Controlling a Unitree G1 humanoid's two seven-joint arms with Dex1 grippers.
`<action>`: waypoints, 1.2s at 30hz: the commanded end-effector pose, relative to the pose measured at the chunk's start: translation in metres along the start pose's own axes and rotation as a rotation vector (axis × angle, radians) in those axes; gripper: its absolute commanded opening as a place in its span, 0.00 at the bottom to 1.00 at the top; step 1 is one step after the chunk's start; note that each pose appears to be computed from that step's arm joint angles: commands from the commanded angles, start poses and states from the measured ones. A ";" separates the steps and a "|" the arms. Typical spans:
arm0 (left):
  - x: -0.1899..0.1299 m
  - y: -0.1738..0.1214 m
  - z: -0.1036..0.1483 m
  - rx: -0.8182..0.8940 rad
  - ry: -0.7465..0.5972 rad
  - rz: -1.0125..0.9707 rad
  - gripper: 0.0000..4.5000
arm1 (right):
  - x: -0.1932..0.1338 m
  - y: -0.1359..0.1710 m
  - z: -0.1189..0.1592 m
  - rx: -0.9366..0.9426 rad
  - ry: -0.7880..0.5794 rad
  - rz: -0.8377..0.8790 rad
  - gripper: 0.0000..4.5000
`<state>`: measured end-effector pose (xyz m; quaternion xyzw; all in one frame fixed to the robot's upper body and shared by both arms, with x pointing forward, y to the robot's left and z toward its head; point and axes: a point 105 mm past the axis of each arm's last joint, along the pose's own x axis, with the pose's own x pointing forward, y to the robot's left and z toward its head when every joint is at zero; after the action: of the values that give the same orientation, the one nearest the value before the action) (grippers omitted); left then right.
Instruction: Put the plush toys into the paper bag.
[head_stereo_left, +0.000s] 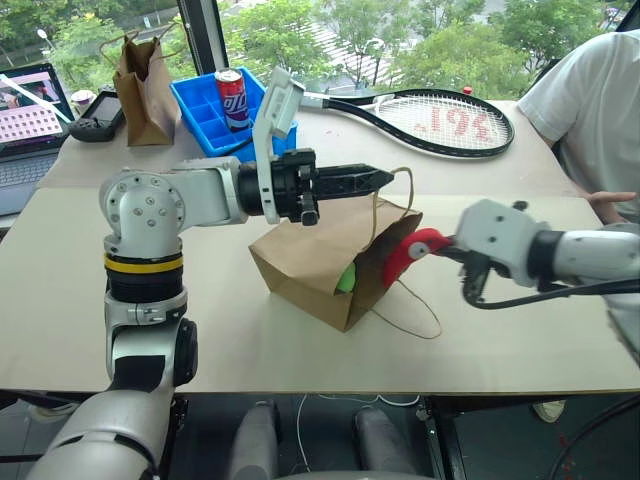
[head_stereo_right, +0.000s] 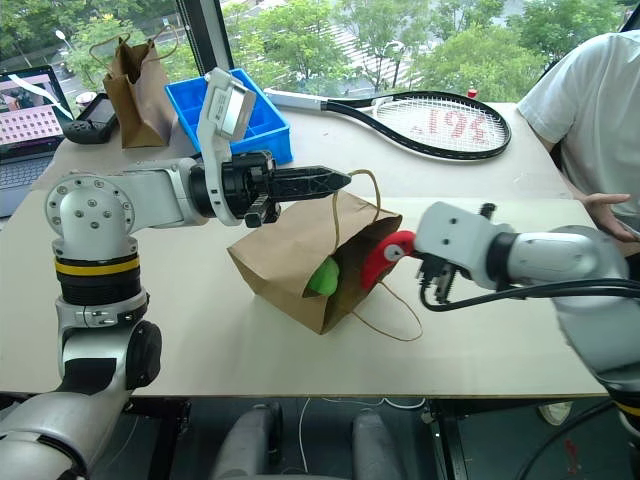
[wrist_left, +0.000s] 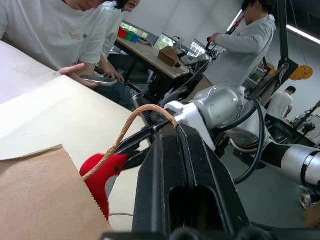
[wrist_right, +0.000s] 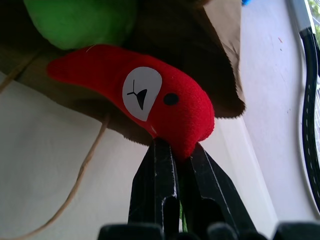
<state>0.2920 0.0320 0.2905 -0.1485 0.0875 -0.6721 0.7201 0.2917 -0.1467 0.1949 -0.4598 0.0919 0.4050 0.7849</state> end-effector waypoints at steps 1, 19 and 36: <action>0.002 -0.011 0.011 0.056 -0.028 -0.026 0.00 | 0.012 0.002 0.009 -0.028 -0.028 -0.010 0.01; 0.003 -0.014 0.013 0.052 -0.050 -0.020 0.00 | 0.064 -0.013 0.047 -0.148 -0.212 -0.187 0.23; 0.002 -0.009 0.014 0.052 -0.059 0.001 0.00 | 0.047 -0.010 0.033 -0.045 -0.173 -0.191 0.99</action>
<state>0.2923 0.0305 0.2950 -0.1573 0.0773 -0.6620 0.7288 0.3282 -0.0919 0.1764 -0.4510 -0.0090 0.3776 0.8086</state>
